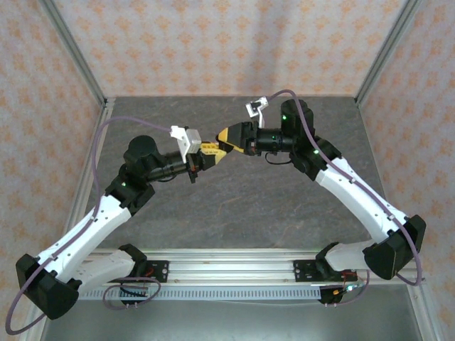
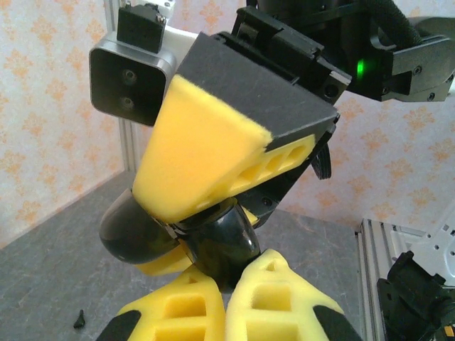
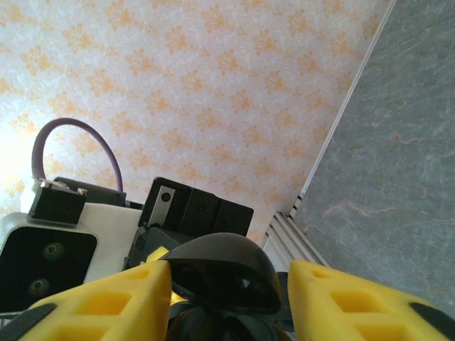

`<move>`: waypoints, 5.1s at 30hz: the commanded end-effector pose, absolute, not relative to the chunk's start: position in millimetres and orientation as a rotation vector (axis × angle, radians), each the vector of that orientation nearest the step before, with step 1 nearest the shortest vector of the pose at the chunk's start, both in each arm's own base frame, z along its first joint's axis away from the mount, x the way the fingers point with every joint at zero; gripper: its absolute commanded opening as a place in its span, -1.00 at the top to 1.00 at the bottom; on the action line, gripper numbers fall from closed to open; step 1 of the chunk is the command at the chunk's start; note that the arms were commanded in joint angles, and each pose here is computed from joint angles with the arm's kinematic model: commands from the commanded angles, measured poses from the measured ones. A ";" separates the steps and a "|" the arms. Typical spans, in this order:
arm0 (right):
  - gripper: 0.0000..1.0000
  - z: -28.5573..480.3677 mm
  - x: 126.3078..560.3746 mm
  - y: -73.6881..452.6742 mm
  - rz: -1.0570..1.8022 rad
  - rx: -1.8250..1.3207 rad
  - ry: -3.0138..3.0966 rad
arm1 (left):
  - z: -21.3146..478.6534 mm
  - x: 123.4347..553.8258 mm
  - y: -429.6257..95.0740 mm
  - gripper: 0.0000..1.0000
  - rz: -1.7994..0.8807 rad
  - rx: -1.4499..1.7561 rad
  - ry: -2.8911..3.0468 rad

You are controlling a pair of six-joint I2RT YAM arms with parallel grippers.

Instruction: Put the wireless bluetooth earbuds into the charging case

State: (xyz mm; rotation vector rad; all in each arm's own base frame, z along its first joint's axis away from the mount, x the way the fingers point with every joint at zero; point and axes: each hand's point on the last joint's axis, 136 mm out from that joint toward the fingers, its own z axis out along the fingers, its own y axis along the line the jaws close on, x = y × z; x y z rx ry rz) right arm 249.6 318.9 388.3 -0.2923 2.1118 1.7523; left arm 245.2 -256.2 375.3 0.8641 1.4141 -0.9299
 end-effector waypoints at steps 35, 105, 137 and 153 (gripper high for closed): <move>0.82 402.6 260.8 284.7 1.204 -0.322 1.800 | 384.1 261.6 -266.9 -0.05 -1.032 0.767 1.498; 0.37 393.6 225.7 253.0 1.119 -0.103 2.214 | 328.4 273.0 -275.3 1.00 -0.737 0.963 1.535; 0.35 346.8 260.3 290.4 0.914 -0.180 2.403 | 320.0 273.5 -268.1 1.00 -0.595 1.016 1.572; 0.39 326.6 258.7 297.7 0.855 -0.244 2.498 | 312.0 276.2 -268.7 1.00 -0.551 1.042 1.605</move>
